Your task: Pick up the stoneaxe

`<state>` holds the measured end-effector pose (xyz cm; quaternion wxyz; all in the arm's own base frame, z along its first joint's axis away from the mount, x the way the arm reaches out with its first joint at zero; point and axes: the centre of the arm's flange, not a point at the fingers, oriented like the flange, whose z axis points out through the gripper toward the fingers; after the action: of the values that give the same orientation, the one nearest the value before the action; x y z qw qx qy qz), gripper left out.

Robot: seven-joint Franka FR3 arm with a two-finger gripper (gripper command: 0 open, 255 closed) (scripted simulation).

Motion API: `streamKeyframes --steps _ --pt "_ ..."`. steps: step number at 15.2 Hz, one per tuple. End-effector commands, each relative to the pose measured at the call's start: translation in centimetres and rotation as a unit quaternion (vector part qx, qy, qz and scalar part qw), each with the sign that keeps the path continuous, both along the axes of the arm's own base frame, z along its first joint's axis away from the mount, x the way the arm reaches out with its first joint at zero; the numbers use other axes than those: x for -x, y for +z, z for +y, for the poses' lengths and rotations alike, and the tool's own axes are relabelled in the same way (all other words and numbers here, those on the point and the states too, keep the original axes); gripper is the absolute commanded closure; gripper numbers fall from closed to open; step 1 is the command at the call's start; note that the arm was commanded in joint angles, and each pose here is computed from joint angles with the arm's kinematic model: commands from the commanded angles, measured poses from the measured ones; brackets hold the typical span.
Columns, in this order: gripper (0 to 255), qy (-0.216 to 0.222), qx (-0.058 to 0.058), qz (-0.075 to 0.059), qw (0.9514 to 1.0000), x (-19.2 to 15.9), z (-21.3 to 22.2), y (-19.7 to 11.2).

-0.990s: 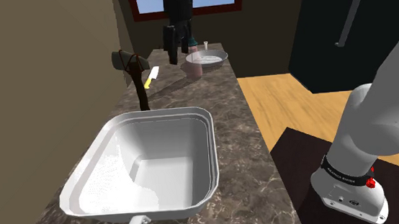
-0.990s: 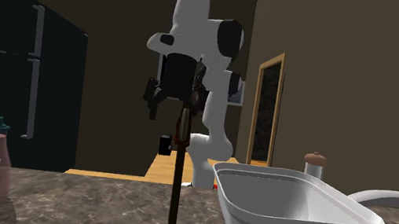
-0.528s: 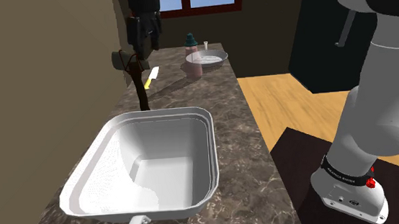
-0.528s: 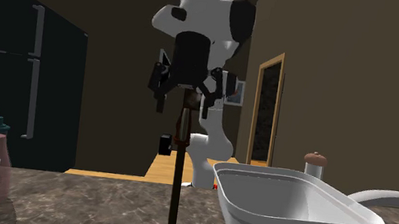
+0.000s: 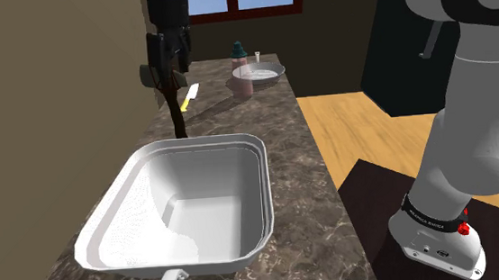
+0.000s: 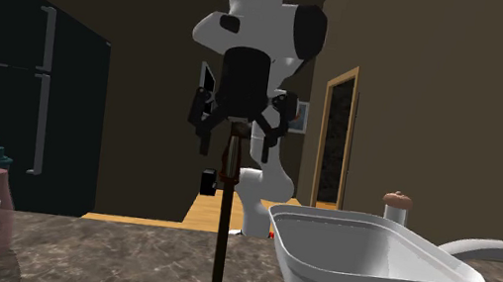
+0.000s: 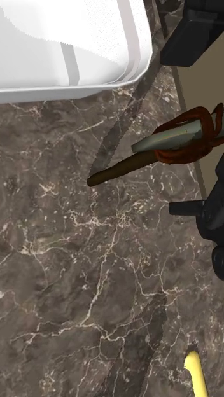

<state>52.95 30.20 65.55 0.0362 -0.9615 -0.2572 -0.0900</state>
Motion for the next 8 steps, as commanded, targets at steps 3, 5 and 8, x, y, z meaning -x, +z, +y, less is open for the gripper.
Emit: streamKeyframes --steps 3,5,8 --pt "0 0.000 0.000 0.000 1.0000 0.01 -0.09 -1.42" --pt "255 0.000 0.000 0.000 1.0000 -0.06 -0.17 -1.42" --pt "255 0.000 0.000 0.000 1.0000 -0.08 -0.16 -1.42"
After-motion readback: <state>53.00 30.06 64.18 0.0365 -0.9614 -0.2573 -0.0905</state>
